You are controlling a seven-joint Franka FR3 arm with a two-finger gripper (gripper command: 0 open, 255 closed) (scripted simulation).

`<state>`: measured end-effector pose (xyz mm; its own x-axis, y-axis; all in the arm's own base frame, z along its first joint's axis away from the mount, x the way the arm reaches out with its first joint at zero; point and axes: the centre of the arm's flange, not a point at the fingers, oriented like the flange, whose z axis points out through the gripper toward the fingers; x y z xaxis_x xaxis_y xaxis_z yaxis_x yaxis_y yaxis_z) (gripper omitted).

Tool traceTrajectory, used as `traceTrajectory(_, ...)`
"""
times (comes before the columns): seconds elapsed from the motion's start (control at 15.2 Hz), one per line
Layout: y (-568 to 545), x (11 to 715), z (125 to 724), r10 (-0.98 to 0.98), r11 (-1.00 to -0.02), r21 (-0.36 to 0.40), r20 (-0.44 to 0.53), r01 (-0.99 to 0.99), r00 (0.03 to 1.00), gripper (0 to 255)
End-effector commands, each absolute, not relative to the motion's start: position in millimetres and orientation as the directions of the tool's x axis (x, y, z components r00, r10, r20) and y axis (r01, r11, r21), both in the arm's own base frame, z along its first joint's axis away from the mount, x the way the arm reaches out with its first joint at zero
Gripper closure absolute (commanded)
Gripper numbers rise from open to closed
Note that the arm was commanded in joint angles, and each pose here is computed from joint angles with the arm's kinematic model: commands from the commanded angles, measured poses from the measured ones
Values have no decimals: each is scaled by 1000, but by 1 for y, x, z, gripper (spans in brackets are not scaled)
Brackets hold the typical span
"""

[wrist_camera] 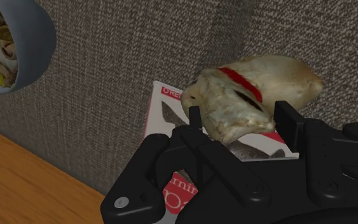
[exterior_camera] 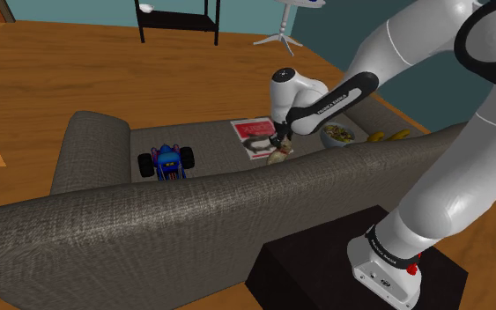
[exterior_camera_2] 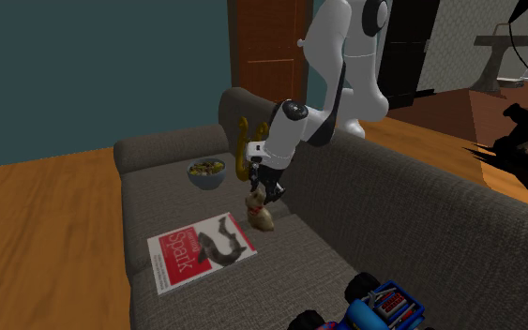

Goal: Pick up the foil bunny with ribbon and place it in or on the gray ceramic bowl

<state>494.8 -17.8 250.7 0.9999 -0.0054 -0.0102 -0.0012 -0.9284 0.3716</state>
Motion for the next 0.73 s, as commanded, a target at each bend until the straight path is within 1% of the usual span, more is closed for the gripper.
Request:
traceTrajectory(0.0, -17, 495, 261, -5, -928, 371, -10, -1, 1000, 255)
traceTrajectory(0.66, -17, 495, 313, -5, -928, 371, -10, -1, 1000, 255)
